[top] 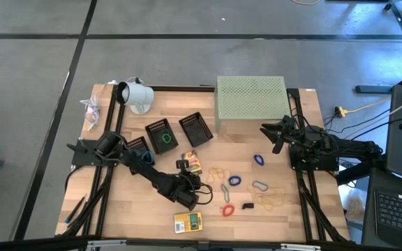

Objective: Pick & Place Office Desk Supplies
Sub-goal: Put the crayon pack into the right black basket

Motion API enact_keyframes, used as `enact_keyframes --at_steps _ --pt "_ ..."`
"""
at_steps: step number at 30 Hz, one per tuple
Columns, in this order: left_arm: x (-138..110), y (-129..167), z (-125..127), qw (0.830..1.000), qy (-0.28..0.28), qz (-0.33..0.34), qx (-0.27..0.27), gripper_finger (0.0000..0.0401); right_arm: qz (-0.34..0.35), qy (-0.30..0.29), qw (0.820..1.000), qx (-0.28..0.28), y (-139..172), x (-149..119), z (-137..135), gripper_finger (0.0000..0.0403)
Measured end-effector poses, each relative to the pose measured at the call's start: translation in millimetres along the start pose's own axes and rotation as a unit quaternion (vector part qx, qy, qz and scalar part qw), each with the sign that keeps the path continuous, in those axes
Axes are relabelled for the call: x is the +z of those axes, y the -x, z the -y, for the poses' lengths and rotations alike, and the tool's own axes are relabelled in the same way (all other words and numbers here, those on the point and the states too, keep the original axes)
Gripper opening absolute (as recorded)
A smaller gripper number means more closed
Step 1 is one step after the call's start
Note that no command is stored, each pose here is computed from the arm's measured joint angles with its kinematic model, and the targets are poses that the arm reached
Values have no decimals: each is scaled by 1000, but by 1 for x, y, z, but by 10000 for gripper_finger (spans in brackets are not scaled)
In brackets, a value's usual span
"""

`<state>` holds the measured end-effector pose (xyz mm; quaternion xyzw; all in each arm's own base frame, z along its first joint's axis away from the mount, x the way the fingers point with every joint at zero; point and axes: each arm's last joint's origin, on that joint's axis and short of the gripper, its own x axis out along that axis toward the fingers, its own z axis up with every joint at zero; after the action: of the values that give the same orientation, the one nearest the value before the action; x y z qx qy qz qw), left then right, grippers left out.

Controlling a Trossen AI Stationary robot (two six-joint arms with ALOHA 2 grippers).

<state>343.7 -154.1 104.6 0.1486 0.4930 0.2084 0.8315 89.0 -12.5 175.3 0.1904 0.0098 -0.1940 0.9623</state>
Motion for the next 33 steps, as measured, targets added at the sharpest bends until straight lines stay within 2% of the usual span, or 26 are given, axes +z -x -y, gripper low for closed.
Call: enact_keyframes --at_steps 8,15,25,33 --pt "-1 -1 -2 1000 -3 11 29 2 0 0 1000 0 0 0 0 131" --pt "0 -2 -2 999 -1 16 34 2 0 0 1000 0 0 0 0 131" --pt "1 3 5 999 11 35 25 2 0 0 1000 0 0 0 0 131" --pt "1 9 14 998 38 51 -4 2 10 -2 1000 2 0 2 -1 131"
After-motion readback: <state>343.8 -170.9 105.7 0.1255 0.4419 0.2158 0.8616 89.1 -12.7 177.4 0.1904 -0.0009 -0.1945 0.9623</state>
